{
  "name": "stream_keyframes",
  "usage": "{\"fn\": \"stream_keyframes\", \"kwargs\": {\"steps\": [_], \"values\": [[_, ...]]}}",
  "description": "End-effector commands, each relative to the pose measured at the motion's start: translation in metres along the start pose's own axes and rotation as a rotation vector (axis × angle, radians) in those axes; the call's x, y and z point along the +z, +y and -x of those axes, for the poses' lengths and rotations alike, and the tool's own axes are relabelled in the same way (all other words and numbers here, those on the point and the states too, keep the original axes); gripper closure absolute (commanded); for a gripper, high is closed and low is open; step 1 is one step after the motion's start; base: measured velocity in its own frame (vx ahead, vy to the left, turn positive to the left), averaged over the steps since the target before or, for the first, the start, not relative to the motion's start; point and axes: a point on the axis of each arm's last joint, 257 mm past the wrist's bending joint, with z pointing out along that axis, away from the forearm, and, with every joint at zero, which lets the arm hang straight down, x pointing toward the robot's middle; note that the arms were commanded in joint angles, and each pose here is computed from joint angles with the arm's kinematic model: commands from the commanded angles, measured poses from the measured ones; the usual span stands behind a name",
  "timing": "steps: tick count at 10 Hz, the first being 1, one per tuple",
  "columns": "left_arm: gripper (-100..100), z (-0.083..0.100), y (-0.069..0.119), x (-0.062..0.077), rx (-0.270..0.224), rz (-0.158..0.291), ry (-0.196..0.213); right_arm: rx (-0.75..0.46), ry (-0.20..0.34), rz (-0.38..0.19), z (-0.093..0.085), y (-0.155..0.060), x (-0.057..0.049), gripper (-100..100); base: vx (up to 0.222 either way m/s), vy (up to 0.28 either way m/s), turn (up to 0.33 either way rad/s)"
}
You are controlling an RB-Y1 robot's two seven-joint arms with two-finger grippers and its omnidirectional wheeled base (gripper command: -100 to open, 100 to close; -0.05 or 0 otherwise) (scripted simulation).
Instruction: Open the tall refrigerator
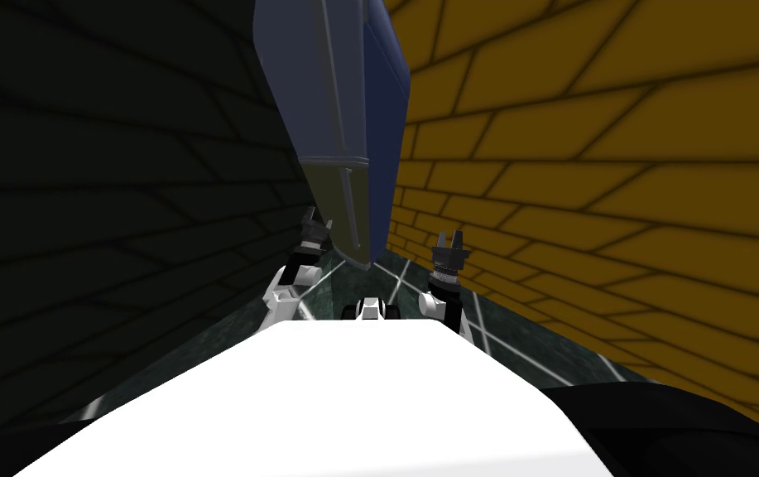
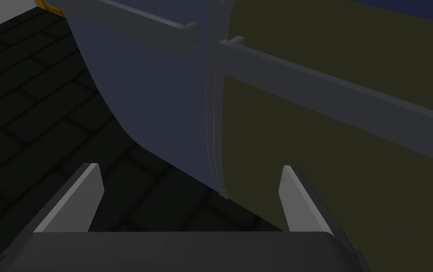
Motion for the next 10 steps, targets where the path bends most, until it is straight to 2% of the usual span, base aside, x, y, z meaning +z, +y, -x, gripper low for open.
{"fn": "stream_keyframes", "kwargs": {"steps": [1,2,3,4,5,7,8,10], "values": [[-100,0.0,0.022,0.018,-0.064,0.064,-0.004,0.0,0.0,0.0,0.0,0.0,0.0,0,-0.039,-0.03,0.018],[-100,-0.002,0.02,0.023,-0.065,0.064,-0.001,0.0,0.0,0.0,0.0,0.0,0.0,0,-0.01,-0.019,0.0],[-100,-0.001,0.038,0.03,-0.116,0.113,-0.006,0.0,0.0,0.0,0.0,0.0,0.0,0,-0.028,-0.037,0.031],[-100,-0.007,0.033,0.041,-0.118,0.107,0.004,0.0,0.0,0.0,0.0,0.0,0.0,0,-0.035,-0.039,0.013],[-100,-0.006,0.049,0.047,-0.167,0.15,0.0,0.0,0.0,0.0,0.0,0.0,0.0,0,-0.043,-0.047,0.019],[-100,-0.012,0.047,0.059,-0.168,0.16,0.005,0.0,0.0,0.0,0.0,0.0,0.0,0,-0.033,-0.026,0.005],[-100,-0.012,0.064,0.066,-0.214,0.208,-0.001,0.0,0.0,0.0,0.0,0.0,0.0,0,-0.039,-0.034,0.023],[-100,-0.019,0.059,0.077,-0.214,0.21,0.007,0.0,0.0,0.0,0.0,0.0,0.0,0,-0.02,-0.022,0.006]]}}
